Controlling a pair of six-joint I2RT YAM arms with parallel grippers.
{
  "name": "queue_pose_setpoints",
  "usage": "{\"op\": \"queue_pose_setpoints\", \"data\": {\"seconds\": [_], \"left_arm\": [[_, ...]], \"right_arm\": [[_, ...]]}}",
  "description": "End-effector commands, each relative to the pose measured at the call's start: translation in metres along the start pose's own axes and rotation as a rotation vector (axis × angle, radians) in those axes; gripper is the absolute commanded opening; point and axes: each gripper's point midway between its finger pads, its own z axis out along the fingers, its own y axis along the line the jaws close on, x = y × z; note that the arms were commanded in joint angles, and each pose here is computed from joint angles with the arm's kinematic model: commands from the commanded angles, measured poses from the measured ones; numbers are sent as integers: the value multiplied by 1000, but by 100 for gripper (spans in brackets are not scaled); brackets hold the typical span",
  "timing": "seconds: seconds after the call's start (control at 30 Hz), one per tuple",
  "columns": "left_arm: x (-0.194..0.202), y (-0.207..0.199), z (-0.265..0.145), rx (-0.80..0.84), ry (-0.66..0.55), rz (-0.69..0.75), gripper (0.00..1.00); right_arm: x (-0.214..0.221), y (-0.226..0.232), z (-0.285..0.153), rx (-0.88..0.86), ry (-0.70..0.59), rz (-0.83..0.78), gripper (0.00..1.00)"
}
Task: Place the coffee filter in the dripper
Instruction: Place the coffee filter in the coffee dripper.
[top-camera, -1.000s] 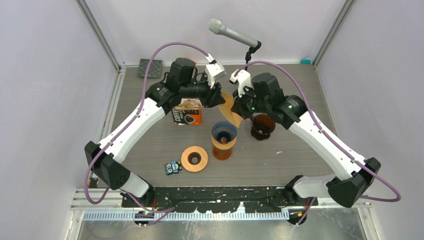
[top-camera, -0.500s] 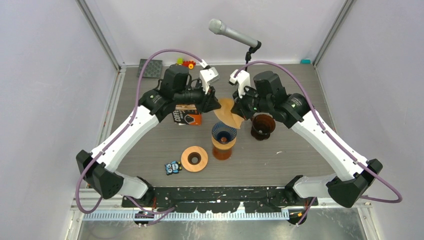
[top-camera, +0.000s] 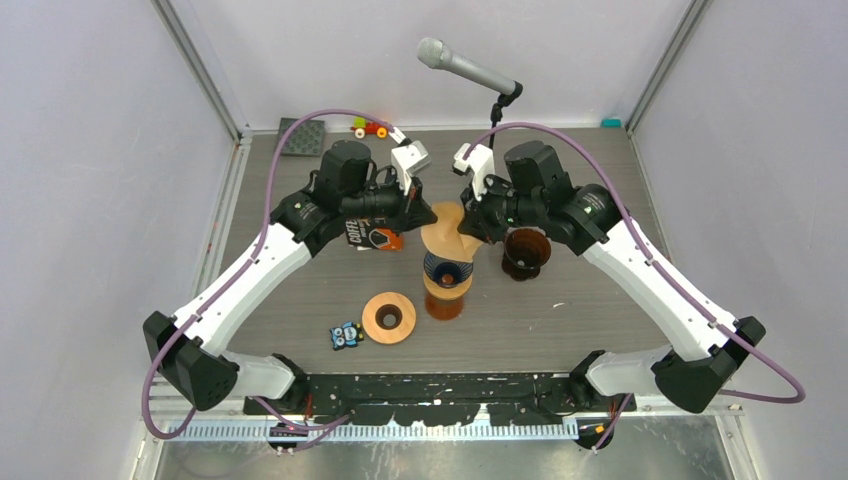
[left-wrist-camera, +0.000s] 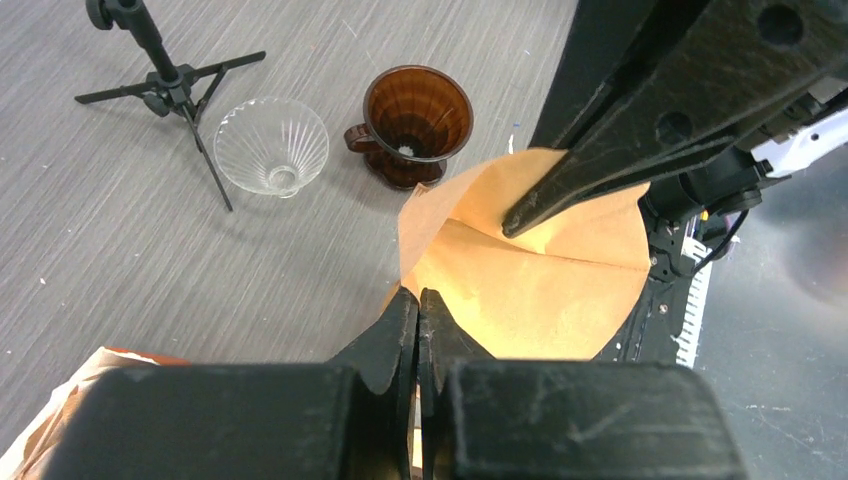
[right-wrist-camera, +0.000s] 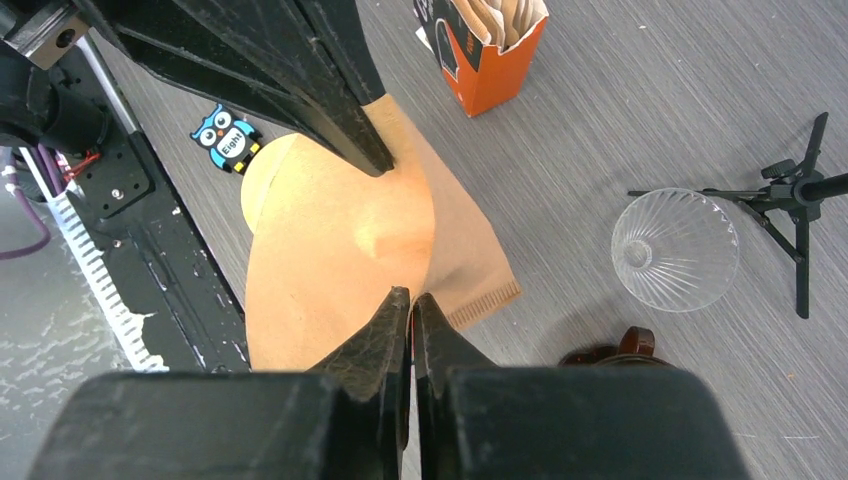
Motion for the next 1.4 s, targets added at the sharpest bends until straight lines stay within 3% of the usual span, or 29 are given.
{"op": "queue_pose_setpoints", "data": {"seconds": [0.0, 0.3, 0.5, 0.7, 0.93, 1.37], "left_arm": [[-19, -1, -6, -39, -70, -25, 1], [-29, 5, -12, -86, -95, 5, 31], [-26, 1, -26, -97, -92, 98, 64], [-15, -17, -41, -29, -56, 191, 87], [-3, -15, -60, -86, -34, 240, 95], [24, 2, -49, -162, 30, -27, 95]], "right_arm": [[-16, 4, -2, -13, -34, -27, 10], [-11, 2, 2, -7, -15, -32, 0], [-7, 3, -3, -16, 5, -78, 0], [4, 18, -3, -116, 55, -103, 0], [14, 27, 1, -199, 129, -121, 0], [39, 19, 29, -194, 268, -147, 0]]}}
